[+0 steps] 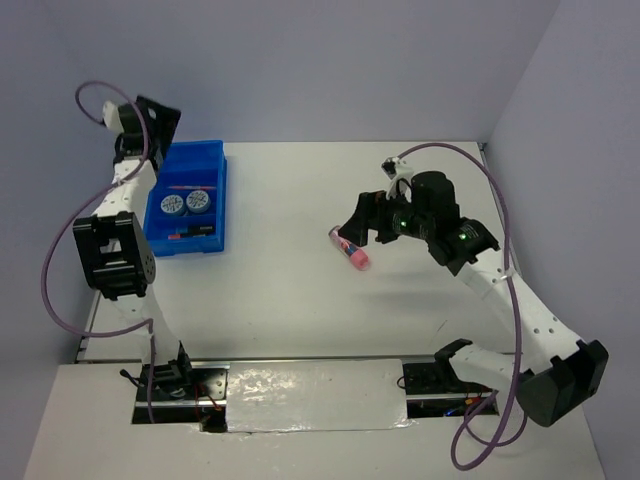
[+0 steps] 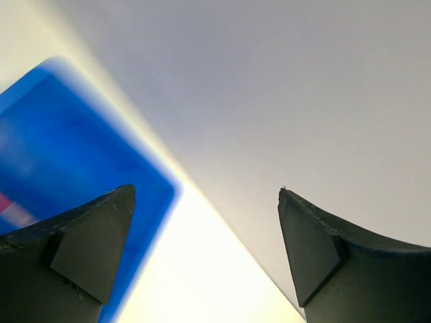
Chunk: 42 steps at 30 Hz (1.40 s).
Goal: Sort the stationery into containers
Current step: Place the pen in the storage box, then pick up the stationery from the center of the board.
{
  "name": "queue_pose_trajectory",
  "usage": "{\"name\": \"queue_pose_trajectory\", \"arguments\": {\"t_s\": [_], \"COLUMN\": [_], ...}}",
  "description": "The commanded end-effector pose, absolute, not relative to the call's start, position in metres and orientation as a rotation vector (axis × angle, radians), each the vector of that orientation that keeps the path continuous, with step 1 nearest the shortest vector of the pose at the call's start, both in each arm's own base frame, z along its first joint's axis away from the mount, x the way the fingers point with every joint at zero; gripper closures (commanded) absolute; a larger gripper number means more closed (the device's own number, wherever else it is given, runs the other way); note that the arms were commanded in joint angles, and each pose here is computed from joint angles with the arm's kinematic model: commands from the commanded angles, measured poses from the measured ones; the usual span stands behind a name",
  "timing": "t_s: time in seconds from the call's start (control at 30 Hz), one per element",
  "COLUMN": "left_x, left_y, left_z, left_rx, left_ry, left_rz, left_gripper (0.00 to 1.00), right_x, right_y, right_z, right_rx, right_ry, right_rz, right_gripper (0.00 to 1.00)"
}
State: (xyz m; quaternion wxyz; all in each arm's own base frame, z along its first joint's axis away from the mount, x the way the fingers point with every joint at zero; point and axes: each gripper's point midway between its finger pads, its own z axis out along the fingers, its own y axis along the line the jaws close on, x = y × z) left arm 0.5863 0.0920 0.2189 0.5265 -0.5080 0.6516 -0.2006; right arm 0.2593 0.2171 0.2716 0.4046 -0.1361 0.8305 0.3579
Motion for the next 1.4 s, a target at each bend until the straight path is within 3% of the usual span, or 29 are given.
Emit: {"name": "queue_pose_trajectory", "arguments": {"t_s": [0.0, 0.07, 0.27, 0.5, 0.83, 0.93, 0.97, 1.0, 1.13, 1.2, 1.23, 1.27, 1.37], "left_x": [0.582, 0.566, 0.477, 0.391, 0.342, 0.336, 0.334, 0.332, 0.329, 0.328, 0.326, 0.326, 0.326], "left_y": [0.040, 0.019, -0.055, -0.105, -0.117, -0.120, -0.121, -0.123, -0.125, -0.130, -0.138, -0.144, -0.163], "left_z": [0.318, 0.339, 0.319, 0.297, 0.319, 0.323, 0.324, 0.325, 0.327, 0.330, 0.334, 0.334, 0.338], "left_rx": [-0.804, -0.650, -0.370, -0.131, -0.015, 0.010, 0.015, 0.025, 0.060, 0.089, 0.148, 0.179, 0.302], "left_ry": [1.671, 1.736, 1.952, 2.084, 2.078, 2.067, 2.064, 2.061, 2.053, 2.046, 2.031, 2.030, 2.017], "left_rz": [-0.487, -0.444, -0.402, -0.566, -0.663, -0.687, -0.691, -0.702, -0.710, -0.721, -0.754, -0.767, -0.785], "left_gripper": [0.01, 0.01, 0.01, 0.01, 0.01, 0.01, 0.01, 0.01, 0.01, 0.01, 0.01, 0.01, 0.01], "right_x": [0.279, 0.287, 0.311, 0.329, 0.346, 0.347, 0.346, 0.344, 0.332, 0.326, 0.324, 0.322, 0.309], "right_y": [0.200, 0.191, 0.180, 0.179, 0.196, 0.202, 0.204, 0.204, 0.202, 0.206, 0.208, 0.211, 0.235], "right_z": [0.247, 0.218, 0.163, 0.110, 0.053, 0.034, 0.031, 0.025, 0.014, 0.016, 0.025, 0.031, 0.078], "right_rx": [-0.332, -0.340, -0.391, -0.599, -0.752, -0.786, -0.796, -0.805, -0.799, -0.786, -0.771, -0.732, -0.672], "right_ry": [2.174, 2.254, 2.366, 2.438, 2.555, 2.583, 2.588, 2.600, 2.612, 2.608, 2.591, 2.592, 2.503], "right_rz": [0.735, 0.645, 0.480, 0.367, 0.255, 0.241, 0.236, 0.231, 0.220, 0.266, 0.295, 0.326, 0.567], "right_gripper": [0.00, 0.00, 0.00, 0.04, 0.12, 0.34, 0.53, 0.58, 0.63, 0.75, 0.89, 0.96, 1.00]}}
